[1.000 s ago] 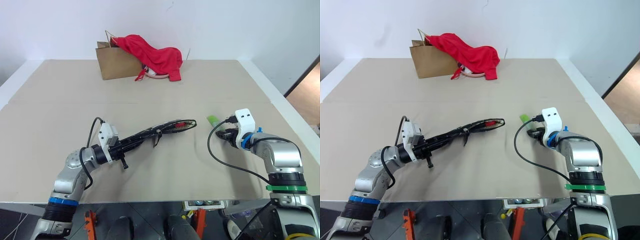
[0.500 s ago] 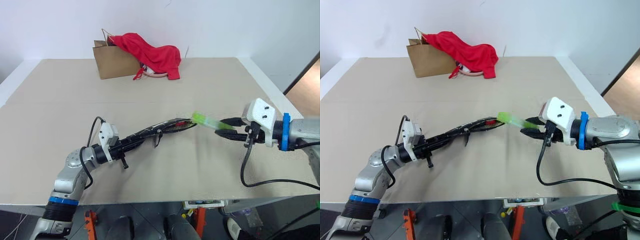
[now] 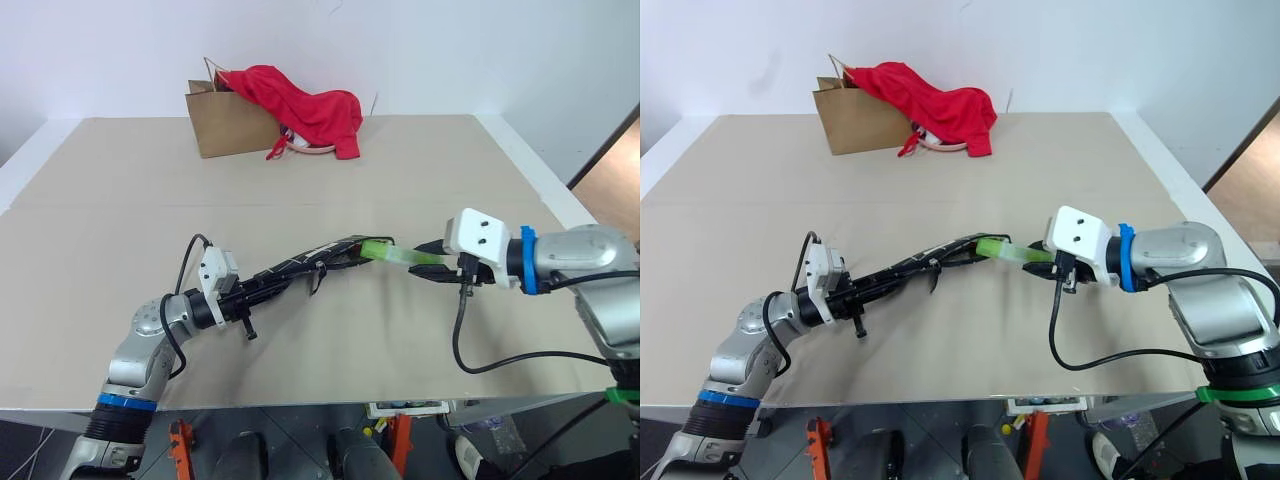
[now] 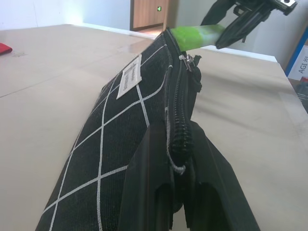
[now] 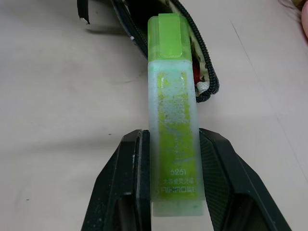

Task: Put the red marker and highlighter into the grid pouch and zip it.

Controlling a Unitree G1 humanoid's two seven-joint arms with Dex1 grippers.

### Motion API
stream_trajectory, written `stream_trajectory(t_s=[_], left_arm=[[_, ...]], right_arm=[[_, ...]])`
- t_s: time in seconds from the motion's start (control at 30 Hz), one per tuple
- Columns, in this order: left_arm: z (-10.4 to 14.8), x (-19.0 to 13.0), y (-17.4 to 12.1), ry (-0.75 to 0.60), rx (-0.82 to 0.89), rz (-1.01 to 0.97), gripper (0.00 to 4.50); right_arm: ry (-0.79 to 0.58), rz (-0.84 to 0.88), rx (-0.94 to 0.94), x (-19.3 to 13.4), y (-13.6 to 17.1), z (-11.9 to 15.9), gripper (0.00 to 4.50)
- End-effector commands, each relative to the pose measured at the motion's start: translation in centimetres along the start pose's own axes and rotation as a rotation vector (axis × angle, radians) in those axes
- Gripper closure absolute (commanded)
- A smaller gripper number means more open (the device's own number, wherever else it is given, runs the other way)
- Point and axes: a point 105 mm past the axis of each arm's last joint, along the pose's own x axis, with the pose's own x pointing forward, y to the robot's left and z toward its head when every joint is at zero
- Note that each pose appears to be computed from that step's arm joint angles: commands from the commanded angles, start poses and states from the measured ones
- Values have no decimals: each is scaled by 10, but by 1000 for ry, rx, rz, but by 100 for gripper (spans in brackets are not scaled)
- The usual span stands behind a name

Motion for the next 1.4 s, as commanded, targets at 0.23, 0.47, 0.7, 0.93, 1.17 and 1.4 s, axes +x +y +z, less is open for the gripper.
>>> stream_trajectory(t_s=[0.23, 0.47, 0.7, 0.93, 1.17, 1.4], left_arm=[[12, 3, 0, -27, 49, -26, 450], [11, 3, 0, -30, 50, -16, 450], [11, 2, 1, -37, 40, 1, 450], [14, 2, 17, -77, -55, 123, 450], [20, 4, 28, -103, -104, 179, 450], [23, 10, 28, -102, -99, 167, 450]], right_arm=[[42, 40, -271, 50, -4, 39, 347], [-45, 50, -265, 72, -1, 67, 101], [-90, -69, -119, 38, -28, 53, 5], [-445, -50, 296, -46, -25, 52, 5], [-323, 128, 471, 1, 43, 33, 5], [-267, 53, 672, 75, 44, 41, 5]])
